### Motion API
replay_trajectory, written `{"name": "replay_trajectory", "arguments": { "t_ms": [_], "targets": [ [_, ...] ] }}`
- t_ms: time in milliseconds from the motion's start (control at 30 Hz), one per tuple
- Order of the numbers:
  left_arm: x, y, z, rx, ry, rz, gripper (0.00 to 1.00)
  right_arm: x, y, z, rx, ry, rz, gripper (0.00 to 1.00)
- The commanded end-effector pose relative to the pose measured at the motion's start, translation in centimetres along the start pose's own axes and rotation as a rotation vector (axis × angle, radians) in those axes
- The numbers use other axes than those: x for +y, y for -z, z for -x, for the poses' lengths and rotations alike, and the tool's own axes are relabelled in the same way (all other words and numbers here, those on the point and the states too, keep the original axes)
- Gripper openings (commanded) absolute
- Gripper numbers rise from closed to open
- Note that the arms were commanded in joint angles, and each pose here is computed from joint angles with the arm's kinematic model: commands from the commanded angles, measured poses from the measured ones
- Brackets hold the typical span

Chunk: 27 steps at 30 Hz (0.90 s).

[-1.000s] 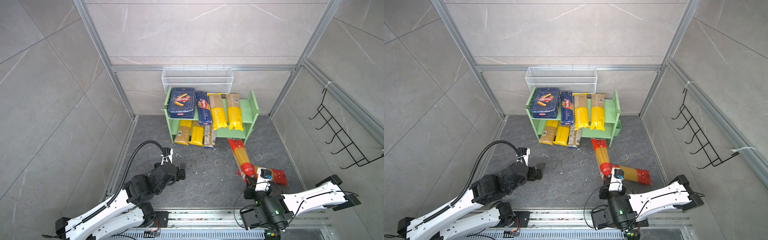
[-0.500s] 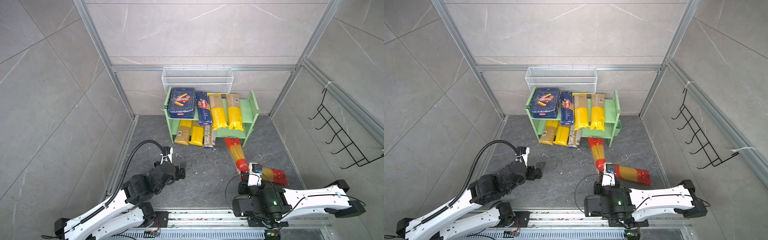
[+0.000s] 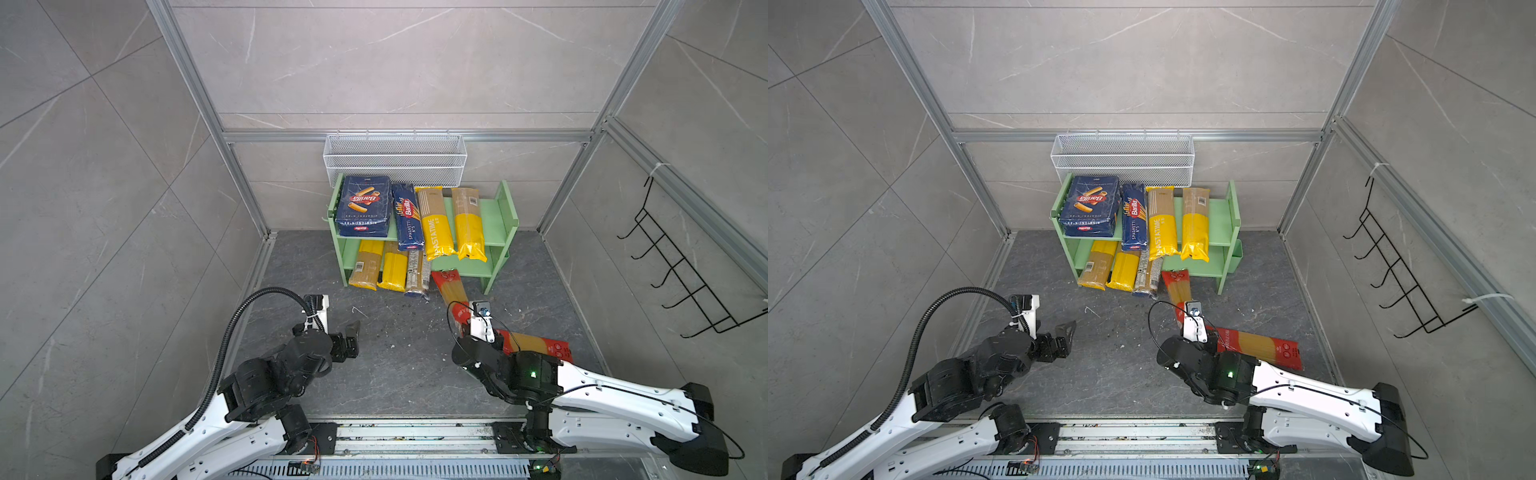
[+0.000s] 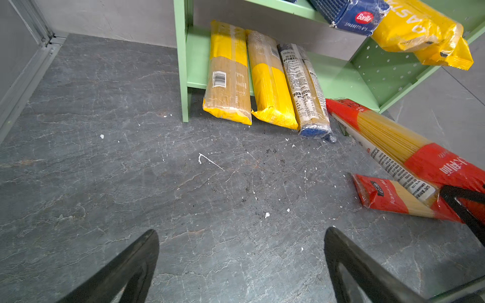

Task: Place and organize the pasta boxes and bags onto the shelf
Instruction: 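Carry the upright red bag to the lower tier beside the white-labelled bag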

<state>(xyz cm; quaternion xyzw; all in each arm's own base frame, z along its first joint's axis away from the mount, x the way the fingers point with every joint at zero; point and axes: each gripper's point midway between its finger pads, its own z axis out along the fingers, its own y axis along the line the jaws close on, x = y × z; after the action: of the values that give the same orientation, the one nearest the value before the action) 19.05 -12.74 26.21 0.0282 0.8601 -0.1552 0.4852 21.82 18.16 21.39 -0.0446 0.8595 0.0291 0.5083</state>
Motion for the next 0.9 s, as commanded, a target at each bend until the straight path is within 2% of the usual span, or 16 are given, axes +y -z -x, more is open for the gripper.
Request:
{"name": "replay_trajectory", "arguments": {
  "t_ms": [0,367,867],
  "targets": [
    [0.5,0.8,1.6,-0.043,-0.022,0.026,1.0,1.3,0.2,5.0,-0.128,-0.095,0.036,0.0],
    [0.3,0.7,2.2,-0.051,-0.04,0.042,1.0,-0.4,-4.0,4.1,-0.089,-0.129,-0.014,0.0],
    [0.3,0.2,2.6,-0.043,-0.051,0.076,1.0,-0.3,-10.8,2.5,-0.016,-0.215,0.006,0.0]
  ]
}}
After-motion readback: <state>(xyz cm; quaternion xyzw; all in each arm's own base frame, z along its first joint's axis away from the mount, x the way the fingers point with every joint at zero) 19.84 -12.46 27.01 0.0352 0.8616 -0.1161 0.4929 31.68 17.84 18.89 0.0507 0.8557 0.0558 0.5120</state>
